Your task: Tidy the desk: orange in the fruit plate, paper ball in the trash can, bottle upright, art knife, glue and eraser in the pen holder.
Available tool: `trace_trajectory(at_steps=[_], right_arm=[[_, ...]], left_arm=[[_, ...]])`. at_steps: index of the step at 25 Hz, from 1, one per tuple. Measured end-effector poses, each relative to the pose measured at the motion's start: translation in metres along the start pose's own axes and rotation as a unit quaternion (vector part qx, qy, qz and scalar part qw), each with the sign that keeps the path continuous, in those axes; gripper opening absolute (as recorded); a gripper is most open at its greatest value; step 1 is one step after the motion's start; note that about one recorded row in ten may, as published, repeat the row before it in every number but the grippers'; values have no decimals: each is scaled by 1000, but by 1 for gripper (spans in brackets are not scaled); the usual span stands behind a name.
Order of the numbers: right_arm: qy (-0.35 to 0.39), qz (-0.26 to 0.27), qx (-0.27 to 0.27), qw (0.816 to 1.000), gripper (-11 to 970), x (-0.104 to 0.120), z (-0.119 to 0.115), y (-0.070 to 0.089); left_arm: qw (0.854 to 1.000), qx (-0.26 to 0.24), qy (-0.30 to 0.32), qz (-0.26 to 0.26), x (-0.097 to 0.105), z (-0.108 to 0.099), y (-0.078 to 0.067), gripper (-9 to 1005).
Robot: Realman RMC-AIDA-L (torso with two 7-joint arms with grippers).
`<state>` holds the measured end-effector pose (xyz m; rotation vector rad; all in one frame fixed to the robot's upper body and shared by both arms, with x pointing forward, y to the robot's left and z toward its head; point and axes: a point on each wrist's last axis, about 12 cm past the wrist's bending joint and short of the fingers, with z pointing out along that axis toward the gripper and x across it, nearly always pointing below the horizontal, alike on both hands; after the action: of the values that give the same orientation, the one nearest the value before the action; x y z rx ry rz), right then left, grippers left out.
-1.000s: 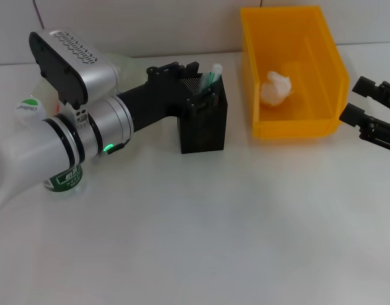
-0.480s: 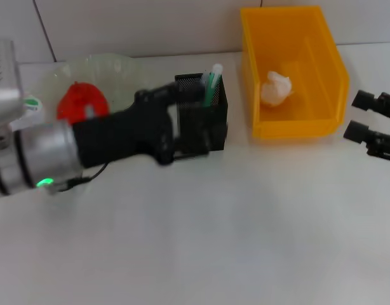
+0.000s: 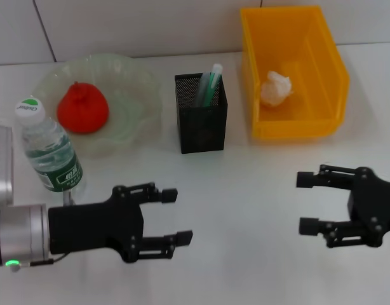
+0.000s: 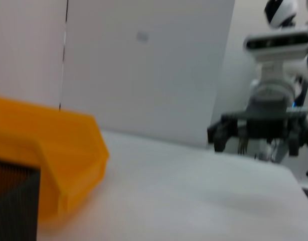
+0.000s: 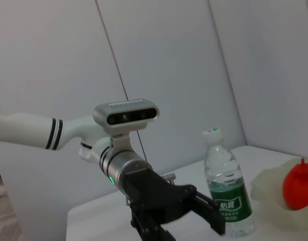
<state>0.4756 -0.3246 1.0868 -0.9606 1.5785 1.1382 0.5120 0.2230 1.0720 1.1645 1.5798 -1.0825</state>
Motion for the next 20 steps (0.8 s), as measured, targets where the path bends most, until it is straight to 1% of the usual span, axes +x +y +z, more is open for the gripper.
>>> trace_trajectory(at_steps=[1,2,3,4,6,14,20], right_arm=[[-1,-11,-2,1000,829,2,5,1],[-2,-20,-4,1000,829,5,9,3],[-2,-20,-4,1000,829,5,9,3],[4,-32,-5,999,829,9,16,4],[8,-32,-4,999,829,10,17,3],[35,-28,12,999,829,17,24,-2],[35,-29,14,999,829,18,28,-2]], left_arm=[[1000,0,0,0,0,0,0,787],[1000,-4,28,-11,12,-1,-3,787],[999,-6,31,-17,15,-3,-4,787],[999,-11,30,-24,18,-5,-4,787],[999,-17,27,-29,20,-8,-4,787],[999,-27,13,-31,18,-14,-3,787],[999,-27,13,-33,18,-15,-3,787]])
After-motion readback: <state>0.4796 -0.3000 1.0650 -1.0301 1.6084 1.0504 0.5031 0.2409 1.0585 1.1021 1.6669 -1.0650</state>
